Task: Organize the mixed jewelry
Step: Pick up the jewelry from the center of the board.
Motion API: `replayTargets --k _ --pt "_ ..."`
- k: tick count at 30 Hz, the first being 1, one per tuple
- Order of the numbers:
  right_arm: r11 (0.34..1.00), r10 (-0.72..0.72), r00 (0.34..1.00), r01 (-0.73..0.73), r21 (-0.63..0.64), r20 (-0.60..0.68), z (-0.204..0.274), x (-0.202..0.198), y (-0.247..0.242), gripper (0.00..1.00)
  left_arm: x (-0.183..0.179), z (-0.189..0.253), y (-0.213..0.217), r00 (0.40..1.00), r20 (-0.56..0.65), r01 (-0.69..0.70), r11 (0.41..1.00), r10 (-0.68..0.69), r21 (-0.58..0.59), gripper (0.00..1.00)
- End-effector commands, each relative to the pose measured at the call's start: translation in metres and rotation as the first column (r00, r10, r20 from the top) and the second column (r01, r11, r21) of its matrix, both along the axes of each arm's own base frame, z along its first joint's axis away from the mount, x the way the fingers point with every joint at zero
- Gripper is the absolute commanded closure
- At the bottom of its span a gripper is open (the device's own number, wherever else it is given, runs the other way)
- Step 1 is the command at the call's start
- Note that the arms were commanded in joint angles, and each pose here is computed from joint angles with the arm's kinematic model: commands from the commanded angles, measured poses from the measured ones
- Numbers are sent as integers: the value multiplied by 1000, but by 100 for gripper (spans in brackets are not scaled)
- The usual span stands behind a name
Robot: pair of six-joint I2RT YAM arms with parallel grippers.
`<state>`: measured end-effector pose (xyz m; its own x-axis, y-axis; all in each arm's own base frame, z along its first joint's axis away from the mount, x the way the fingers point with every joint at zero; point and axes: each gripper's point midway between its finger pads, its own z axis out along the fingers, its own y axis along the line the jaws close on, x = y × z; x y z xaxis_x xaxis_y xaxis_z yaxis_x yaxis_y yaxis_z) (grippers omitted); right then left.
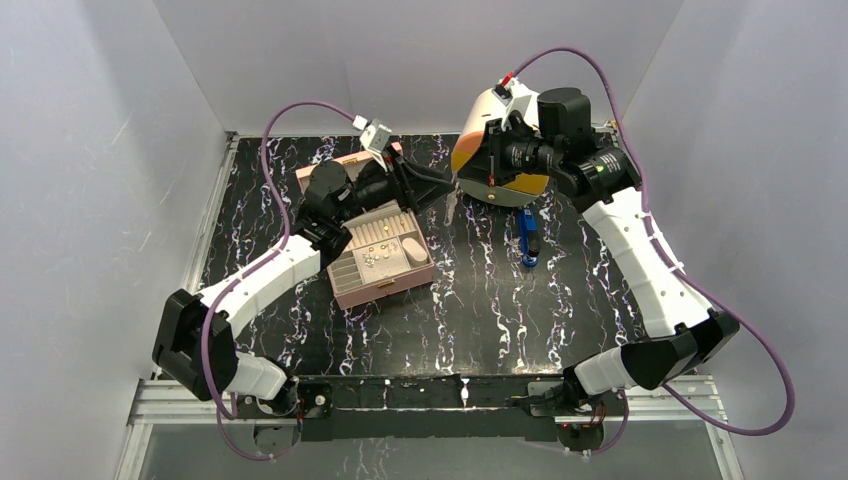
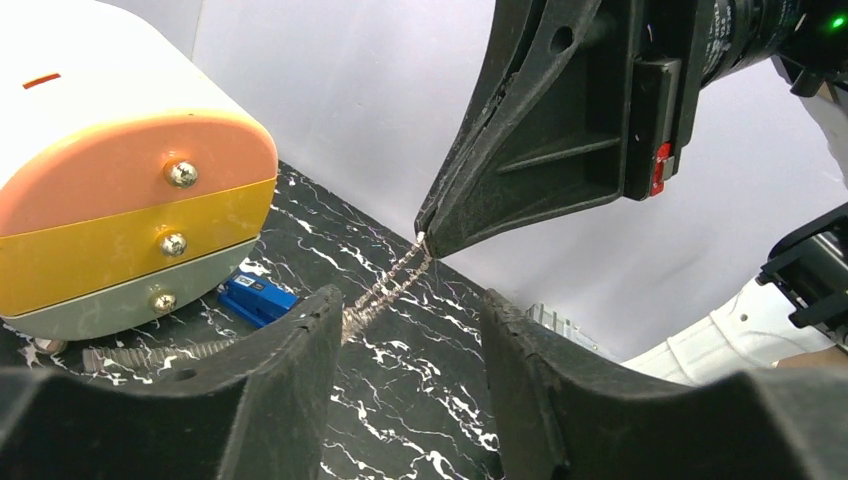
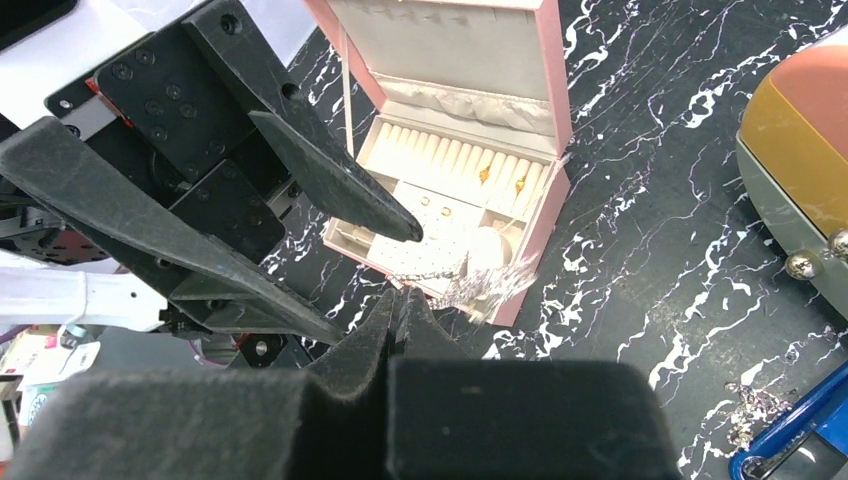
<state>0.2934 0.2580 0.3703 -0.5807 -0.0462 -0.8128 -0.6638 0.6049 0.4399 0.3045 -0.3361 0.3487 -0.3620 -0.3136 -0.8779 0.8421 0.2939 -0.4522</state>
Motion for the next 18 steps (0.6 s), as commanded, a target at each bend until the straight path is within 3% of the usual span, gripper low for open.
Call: replayTargets --k 1,6,18 --pt "996 31 995 -38 79 93 41 -8 5 100 -2 26 -3 997 81 3 999 0 -42 52" --pt "994 45 994 -54 95 98 48 -12 6 100 -5 23 -9 996 90 11 1000 -8 -29 54" --pt "991 56 993 -68 115 102 54 -17 7 100 15 21 -2 977 138 -168 986 165 14 81"
